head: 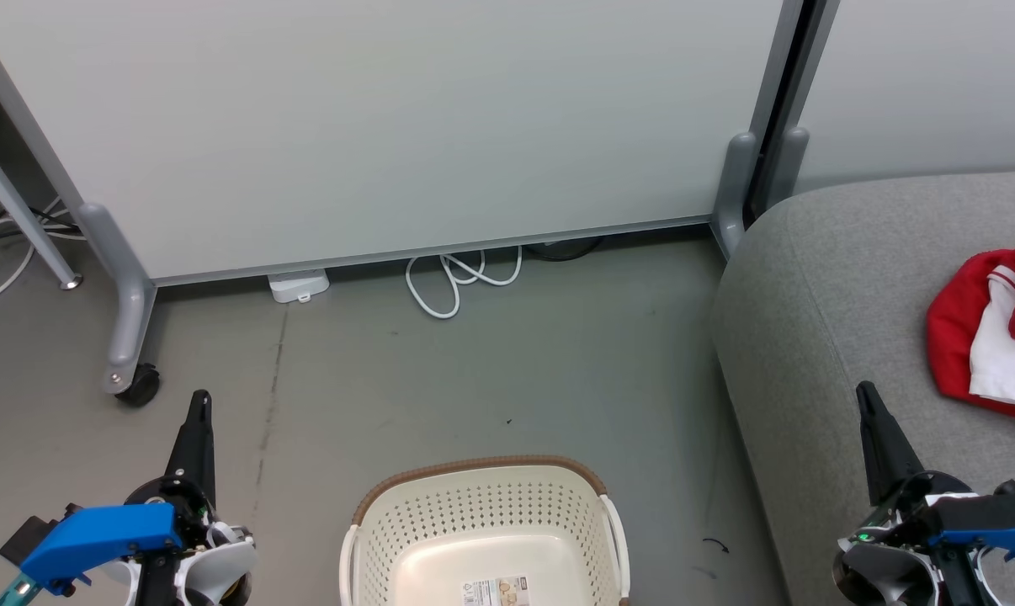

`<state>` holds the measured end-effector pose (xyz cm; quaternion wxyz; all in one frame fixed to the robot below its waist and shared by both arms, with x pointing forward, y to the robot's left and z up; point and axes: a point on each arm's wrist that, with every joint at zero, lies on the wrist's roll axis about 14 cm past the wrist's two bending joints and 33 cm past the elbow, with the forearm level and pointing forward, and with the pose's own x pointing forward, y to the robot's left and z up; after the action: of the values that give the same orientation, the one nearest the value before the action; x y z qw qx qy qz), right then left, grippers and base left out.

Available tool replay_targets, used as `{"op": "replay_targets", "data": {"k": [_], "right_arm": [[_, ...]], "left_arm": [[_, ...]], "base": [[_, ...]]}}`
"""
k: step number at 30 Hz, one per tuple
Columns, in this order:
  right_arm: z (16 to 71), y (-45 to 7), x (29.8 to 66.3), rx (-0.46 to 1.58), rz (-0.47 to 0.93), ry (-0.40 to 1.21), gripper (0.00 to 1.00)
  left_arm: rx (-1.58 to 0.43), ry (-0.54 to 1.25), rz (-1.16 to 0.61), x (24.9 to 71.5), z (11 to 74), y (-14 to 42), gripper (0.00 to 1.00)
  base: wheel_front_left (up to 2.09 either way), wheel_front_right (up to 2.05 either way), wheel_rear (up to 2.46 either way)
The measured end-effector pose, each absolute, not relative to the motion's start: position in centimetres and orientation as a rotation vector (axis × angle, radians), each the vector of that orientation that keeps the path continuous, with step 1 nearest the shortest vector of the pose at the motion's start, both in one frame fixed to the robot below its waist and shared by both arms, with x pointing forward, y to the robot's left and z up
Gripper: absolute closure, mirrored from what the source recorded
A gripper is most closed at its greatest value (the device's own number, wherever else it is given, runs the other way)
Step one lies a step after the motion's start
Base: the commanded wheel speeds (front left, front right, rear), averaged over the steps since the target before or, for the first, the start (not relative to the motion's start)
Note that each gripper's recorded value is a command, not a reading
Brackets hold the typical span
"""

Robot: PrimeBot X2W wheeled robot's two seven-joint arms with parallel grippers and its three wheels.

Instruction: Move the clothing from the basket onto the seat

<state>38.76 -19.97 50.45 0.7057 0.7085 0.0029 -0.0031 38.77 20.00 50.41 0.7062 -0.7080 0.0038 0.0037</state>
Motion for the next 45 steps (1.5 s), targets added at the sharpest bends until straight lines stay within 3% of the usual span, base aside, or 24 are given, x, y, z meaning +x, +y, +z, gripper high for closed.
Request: {"op": "replay_targets", "data": {"k": [45], "right_arm": [[50.46,-19.97,38.76,1.575,-0.007,0.006,1.00]], "left_arm": [[-1.573,0.008,0.008,38.77,50.42,20.00,1.00]], "base": [[0.00,0.00,0.00]]}}
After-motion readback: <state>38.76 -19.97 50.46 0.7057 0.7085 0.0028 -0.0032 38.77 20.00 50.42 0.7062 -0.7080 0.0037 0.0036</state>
